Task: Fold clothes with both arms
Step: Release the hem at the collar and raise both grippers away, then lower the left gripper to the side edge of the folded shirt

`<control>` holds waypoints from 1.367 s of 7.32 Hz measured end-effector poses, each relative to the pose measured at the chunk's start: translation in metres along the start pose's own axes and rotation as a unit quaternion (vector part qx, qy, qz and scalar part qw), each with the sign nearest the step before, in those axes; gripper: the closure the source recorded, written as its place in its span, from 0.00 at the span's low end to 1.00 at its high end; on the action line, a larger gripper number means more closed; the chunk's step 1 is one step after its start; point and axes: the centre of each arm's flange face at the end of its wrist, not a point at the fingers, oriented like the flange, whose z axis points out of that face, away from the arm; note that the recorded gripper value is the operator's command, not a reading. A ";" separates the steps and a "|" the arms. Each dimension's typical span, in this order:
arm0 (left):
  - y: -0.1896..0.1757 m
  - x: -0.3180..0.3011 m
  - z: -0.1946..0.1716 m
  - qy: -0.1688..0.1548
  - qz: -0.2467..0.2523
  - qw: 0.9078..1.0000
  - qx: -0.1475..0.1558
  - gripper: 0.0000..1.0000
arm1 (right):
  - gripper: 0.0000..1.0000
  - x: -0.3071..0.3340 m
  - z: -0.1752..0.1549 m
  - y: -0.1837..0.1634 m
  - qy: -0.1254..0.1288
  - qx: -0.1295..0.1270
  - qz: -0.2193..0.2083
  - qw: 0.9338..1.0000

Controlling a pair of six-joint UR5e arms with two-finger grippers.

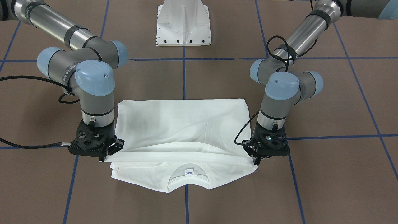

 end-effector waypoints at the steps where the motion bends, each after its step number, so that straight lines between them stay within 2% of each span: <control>1: 0.002 -0.003 -0.003 0.007 0.008 1.000 0.004 0.00 | 0.00 -0.004 0.002 0.002 -0.005 0.003 -0.003 1.000; 4: 0.025 -0.015 -0.040 0.054 0.028 0.998 0.003 0.00 | 0.00 -0.009 -0.002 0.002 -0.023 0.012 -0.009 1.000; 7: 0.115 -0.013 -0.076 0.097 0.026 0.995 -0.026 0.00 | 0.00 -0.012 -0.007 0.004 -0.041 0.019 -0.011 0.999; 10: 0.166 0.010 -0.072 0.107 0.023 0.992 -0.054 0.00 | 0.00 -0.014 -0.006 0.008 -0.042 0.021 -0.013 0.999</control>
